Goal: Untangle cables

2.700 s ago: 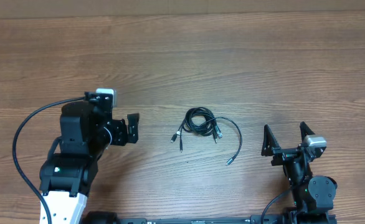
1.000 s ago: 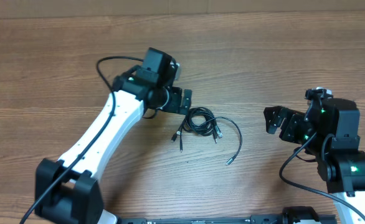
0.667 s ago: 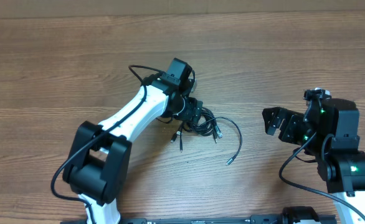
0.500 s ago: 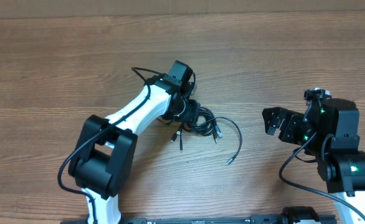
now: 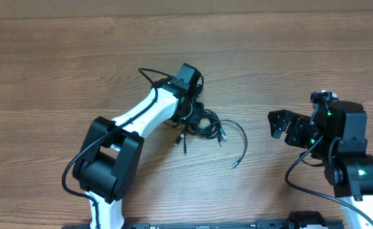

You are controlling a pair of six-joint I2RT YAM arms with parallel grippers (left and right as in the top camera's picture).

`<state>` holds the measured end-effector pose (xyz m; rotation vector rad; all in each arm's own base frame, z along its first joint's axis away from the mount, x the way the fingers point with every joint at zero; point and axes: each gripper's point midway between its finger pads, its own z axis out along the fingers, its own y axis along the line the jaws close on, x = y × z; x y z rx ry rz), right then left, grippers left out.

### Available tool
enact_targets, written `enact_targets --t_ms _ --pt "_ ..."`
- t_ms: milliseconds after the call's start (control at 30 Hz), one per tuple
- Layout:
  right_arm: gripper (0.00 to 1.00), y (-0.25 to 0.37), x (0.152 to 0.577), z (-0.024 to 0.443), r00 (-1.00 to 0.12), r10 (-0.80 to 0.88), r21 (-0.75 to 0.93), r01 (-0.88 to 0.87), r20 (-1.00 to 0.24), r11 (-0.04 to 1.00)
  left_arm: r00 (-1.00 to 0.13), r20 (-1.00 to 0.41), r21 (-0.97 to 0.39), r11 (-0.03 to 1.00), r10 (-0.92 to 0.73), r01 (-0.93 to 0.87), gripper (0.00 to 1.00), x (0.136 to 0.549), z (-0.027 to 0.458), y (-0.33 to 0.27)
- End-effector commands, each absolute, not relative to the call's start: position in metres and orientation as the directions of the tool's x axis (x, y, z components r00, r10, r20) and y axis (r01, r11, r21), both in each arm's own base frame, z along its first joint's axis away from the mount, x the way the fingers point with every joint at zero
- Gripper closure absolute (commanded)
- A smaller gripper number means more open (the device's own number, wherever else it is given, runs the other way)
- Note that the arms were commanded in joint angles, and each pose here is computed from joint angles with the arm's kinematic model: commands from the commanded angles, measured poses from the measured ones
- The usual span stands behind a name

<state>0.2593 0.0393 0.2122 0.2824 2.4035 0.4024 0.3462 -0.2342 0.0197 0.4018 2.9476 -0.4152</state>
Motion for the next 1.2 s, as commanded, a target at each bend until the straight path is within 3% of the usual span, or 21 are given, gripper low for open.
enact_targets --t_ms 0,267,500,533,667,967,1167 --pt "0.0 0.041 0.261 0.226 -0.731 0.305 0.369 0.078 -0.611 0.926 -0.96 -0.172 -0.246 0.933 0.223 0.261 0.63 0.349 0.019 -0.239" --pt "0.0 0.048 0.26 0.225 -0.747 0.301 0.394 0.057 -0.592 0.917 -0.949 -0.192 -0.206 0.936 0.249 0.287 0.63 0.347 0.018 -0.245" --pt "0.0 0.048 0.263 0.217 -0.765 0.301 0.392 0.07 -0.569 0.917 -0.945 -0.192 -0.207 0.93 0.264 0.302 0.84 0.343 0.018 -0.25" --pt "0.0 0.048 0.264 0.215 -0.769 0.301 0.391 0.072 -0.564 0.917 -0.946 -0.19 -0.211 0.93 0.264 0.302 0.94 0.342 0.018 -0.251" --pt "0.0 0.049 0.267 0.203 -0.8 0.3 0.389 0.091 -0.52 0.917 -0.944 -0.165 -0.274 0.906 0.286 0.322 0.96 0.333 0.02 -0.26" --pt "0.01 0.062 0.272 0.174 -0.874 0.29 0.435 0.104 -0.389 0.895 -0.816 -0.308 -0.482 0.659 0.489 0.577 0.96 0.321 0.091 -0.313" --pt "0.18 0.062 0.275 0.145 -0.913 0.29 0.418 0.153 -0.286 0.895 -0.806 -0.324 -0.604 0.547 0.496 0.579 0.96 0.305 0.107 -0.335"
